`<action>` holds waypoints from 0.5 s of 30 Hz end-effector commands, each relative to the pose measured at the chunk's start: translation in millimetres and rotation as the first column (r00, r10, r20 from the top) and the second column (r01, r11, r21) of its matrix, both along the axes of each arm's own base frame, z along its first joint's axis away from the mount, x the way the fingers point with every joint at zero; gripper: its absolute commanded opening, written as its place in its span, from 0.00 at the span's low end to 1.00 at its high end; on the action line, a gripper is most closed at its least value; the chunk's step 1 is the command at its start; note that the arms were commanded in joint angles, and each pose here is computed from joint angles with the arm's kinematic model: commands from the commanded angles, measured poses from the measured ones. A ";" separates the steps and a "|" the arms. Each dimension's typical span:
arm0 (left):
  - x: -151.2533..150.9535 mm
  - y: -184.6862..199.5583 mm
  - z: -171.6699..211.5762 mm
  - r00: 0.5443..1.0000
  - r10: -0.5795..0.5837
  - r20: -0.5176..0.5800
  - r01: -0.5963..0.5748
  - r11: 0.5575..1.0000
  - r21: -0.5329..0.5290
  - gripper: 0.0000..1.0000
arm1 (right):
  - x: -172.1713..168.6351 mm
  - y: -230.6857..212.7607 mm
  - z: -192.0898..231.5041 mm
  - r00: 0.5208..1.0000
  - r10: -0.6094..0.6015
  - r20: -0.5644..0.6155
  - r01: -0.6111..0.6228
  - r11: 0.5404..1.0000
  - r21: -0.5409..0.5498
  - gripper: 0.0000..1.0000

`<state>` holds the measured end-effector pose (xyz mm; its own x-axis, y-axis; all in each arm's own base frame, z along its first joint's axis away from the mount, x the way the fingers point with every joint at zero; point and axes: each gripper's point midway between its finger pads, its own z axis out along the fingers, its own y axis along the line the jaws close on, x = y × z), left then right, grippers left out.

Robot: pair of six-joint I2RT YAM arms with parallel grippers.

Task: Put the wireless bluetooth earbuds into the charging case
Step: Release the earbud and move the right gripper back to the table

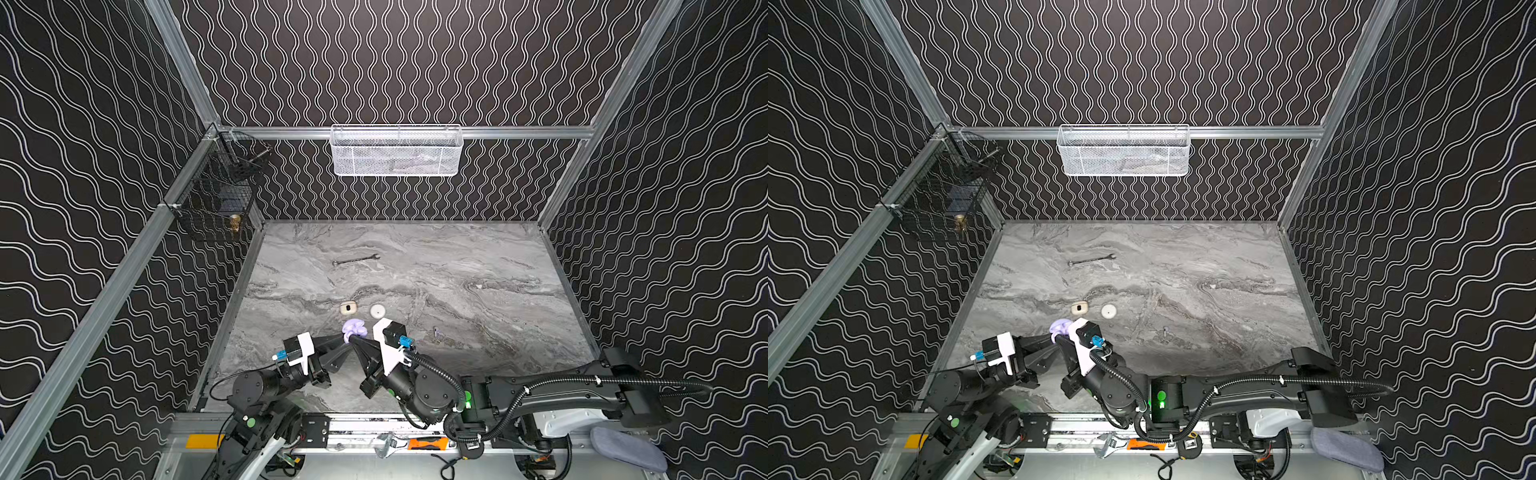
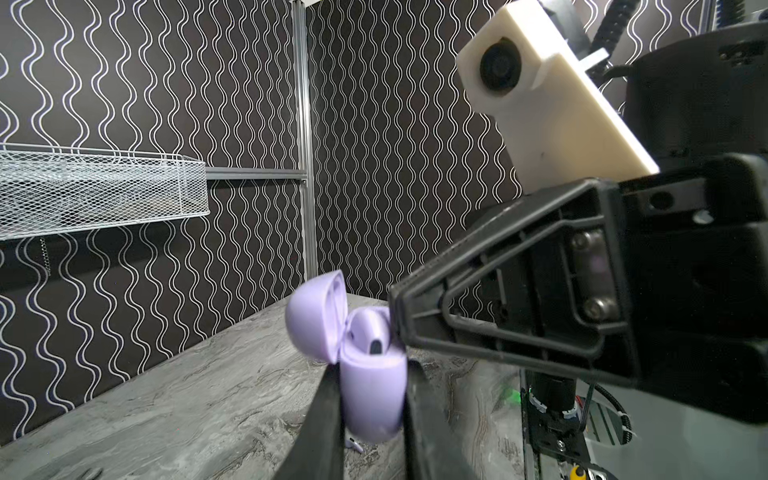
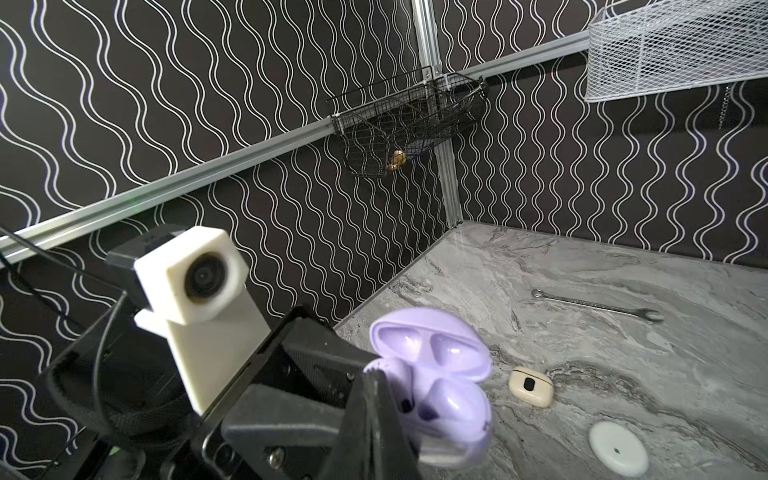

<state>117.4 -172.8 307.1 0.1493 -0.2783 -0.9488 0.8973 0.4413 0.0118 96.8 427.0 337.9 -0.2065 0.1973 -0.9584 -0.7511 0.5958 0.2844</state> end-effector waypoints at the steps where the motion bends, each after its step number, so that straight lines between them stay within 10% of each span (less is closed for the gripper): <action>1: -2.4 1.7 6.8 0.999 0.004 0.032 -0.004 1.000 -0.013 0.00 | 4.8 -9.5 5.6 0.999 -0.033 -0.010 0.034 0.999 0.021 0.00; 9: 1.9 1.2 -0.2 1.000 0.022 0.013 -0.022 1.000 0.013 0.00 | 28.5 -77.5 -2.0 0.977 -0.208 -0.054 0.209 0.978 0.012 0.08; 15: 6.7 -1.3 -13.4 0.999 0.028 -0.017 -0.027 0.999 0.047 0.00 | 83.9 -170.9 -75.7 0.833 -0.502 -0.233 0.468 0.863 -0.188 0.20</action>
<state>122.2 -174.1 296.0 0.1276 -0.2421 -0.9618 0.8905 0.4549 0.0036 159.3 301.3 315.4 -0.2630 0.2648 -0.9277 -0.4575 0.8124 0.3616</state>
